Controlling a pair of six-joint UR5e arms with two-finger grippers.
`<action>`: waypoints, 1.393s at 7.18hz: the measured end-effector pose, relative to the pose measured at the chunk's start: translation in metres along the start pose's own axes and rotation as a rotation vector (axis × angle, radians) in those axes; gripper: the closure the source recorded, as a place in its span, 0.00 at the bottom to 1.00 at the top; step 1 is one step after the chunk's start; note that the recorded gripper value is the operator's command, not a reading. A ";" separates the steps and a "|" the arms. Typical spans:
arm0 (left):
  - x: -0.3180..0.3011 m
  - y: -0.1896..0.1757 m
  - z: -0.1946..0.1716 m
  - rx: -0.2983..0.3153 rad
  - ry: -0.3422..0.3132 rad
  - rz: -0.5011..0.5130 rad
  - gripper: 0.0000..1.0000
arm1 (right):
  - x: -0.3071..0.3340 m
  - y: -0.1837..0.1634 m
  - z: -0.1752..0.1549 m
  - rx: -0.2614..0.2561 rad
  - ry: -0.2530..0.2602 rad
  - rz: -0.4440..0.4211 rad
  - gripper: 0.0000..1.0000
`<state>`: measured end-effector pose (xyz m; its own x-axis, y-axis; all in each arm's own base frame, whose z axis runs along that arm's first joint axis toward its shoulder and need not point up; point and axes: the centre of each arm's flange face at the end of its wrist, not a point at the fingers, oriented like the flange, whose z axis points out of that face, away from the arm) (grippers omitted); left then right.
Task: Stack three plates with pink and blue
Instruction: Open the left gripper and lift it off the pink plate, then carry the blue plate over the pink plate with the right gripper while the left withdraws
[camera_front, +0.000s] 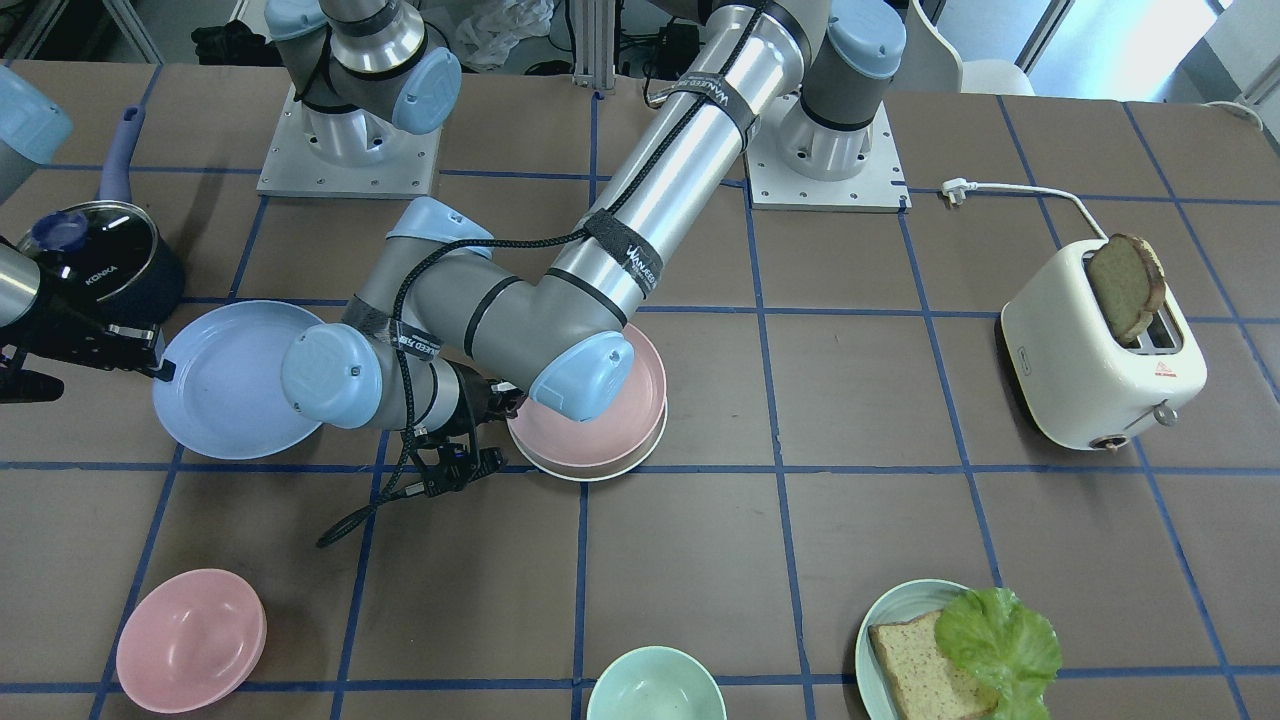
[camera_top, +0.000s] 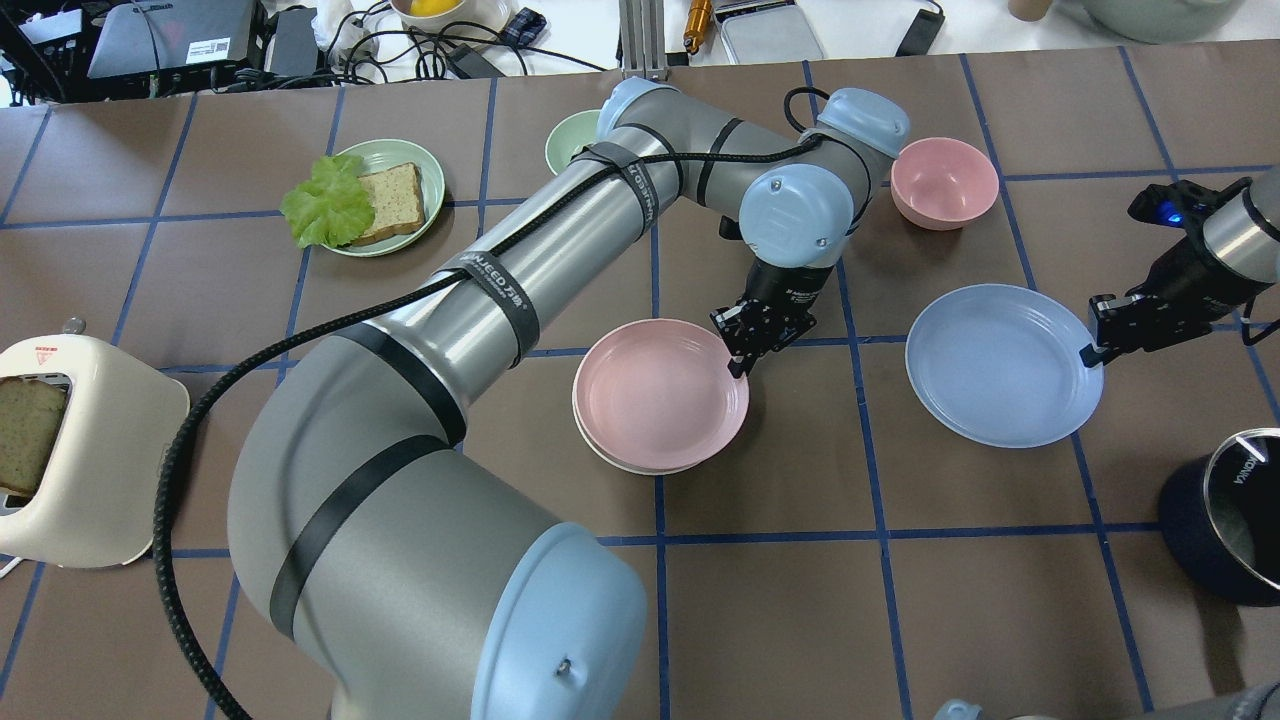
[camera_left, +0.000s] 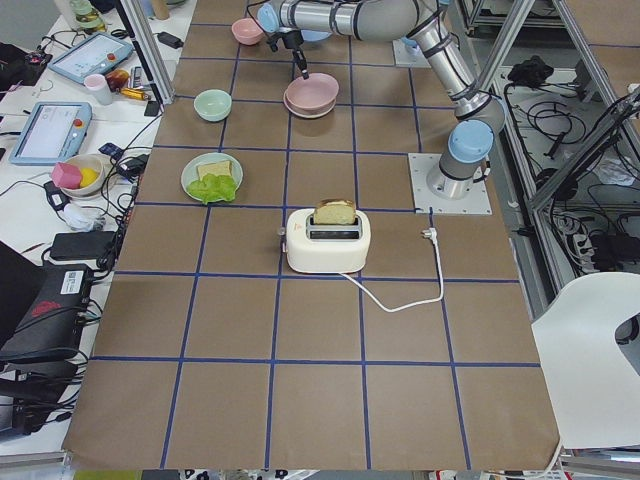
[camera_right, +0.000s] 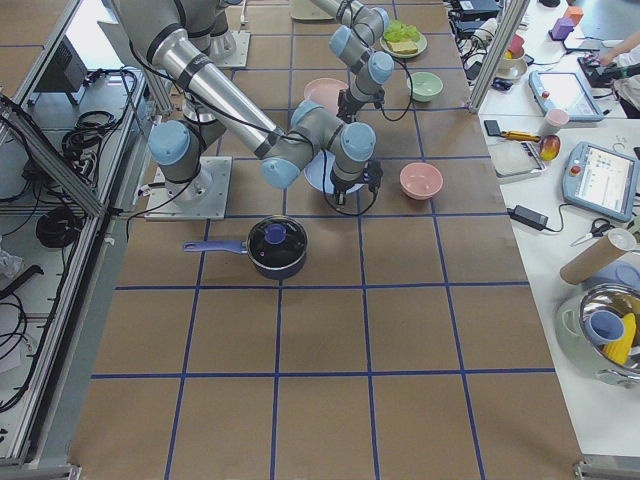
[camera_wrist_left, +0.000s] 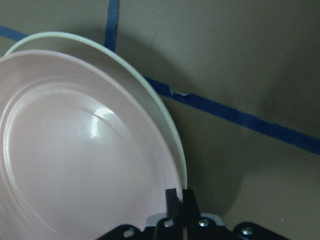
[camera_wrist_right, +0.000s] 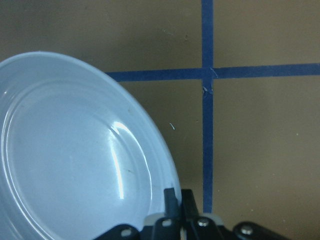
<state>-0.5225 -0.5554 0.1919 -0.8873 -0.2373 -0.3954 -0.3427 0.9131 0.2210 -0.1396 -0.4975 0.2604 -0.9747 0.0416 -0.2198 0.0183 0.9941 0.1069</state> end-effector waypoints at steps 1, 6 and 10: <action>-0.001 -0.002 0.001 -0.002 -0.001 0.000 0.00 | 0.000 0.000 -0.001 0.001 0.000 0.000 1.00; -0.039 -0.002 -0.099 0.093 0.129 -0.008 0.00 | -0.001 -0.006 -0.011 0.022 0.008 0.009 1.00; -0.139 -0.031 -0.195 0.178 0.215 0.080 0.00 | -0.077 -0.023 0.000 0.019 0.010 0.080 1.00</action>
<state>-0.4484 -0.6151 0.4140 -0.9608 -0.2101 -0.1808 -0.2268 0.9709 0.0767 -0.0651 -0.5238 0.2749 -0.9721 0.1199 -0.2016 0.1001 0.9893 0.1057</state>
